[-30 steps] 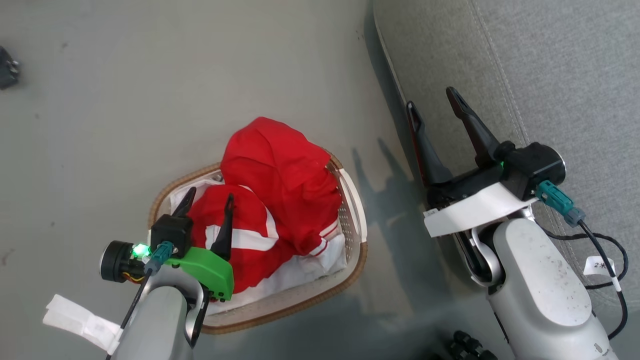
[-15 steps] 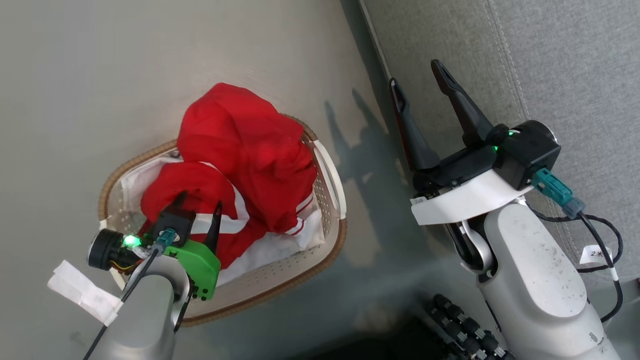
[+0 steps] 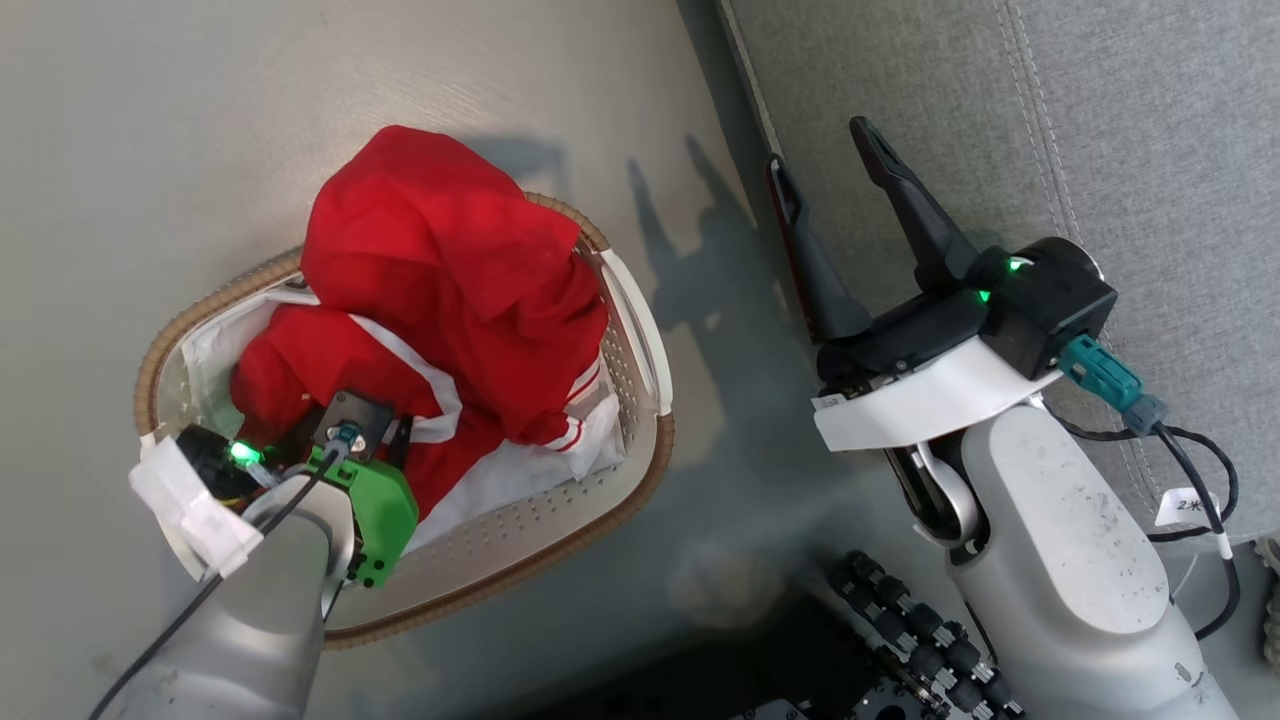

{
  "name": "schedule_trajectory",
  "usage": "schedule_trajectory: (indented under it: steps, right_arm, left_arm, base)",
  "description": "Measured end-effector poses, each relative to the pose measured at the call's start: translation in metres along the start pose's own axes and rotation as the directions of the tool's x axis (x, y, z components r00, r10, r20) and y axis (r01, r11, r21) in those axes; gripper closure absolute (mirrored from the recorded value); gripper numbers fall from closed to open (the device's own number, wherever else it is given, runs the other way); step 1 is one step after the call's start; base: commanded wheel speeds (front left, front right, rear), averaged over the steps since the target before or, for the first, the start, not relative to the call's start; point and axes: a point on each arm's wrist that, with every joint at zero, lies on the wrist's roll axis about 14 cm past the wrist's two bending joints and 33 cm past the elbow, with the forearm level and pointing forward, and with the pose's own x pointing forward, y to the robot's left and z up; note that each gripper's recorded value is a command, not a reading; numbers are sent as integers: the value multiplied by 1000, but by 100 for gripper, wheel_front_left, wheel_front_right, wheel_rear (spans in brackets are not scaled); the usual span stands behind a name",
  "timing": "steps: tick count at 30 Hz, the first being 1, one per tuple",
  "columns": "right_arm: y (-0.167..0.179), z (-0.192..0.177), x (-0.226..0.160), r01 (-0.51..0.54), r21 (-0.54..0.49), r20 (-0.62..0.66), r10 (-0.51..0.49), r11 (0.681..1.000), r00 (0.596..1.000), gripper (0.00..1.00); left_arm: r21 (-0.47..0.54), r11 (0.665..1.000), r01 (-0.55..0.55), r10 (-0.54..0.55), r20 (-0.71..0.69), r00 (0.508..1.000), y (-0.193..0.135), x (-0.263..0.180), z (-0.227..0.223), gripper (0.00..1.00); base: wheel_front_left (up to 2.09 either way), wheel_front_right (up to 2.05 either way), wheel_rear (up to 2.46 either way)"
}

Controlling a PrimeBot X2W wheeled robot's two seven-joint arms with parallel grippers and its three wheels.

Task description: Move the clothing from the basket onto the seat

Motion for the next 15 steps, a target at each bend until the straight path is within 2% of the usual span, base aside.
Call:
schedule_trajectory:
  steps: [8, 9, 10, 15]
  right_arm:
    - [-2, -10, 2, 1, 9, -24, 0, 1000, 1000, 0]
    - [-2, -11, 1, 2, 9, -26, -1, 1000, 1000, 0]
    - [-3, -10, 1, 3, 12, -26, -3, 1000, 1000, 0]
    - [-1, -5, -1, 3, 19, -19, -2, 1000, 1000, 0]
  left_arm:
    - [41, 998, 40, -37, -80, 996, -6, 16, -7, 0]
    - [43, 998, 44, -40, -84, 996, -7, 16, -7, 16]
    - [46, 998, 48, -44, -83, 996, -8, 16, -6, 100]
    - [30, 998, 55, -54, -45, 998, -14, 13, 6, 100]
  base:
    - [0, 0, 0]
    - [0, 0, 0]
    - [0, 0, 0]
    - [0, 0, 0]
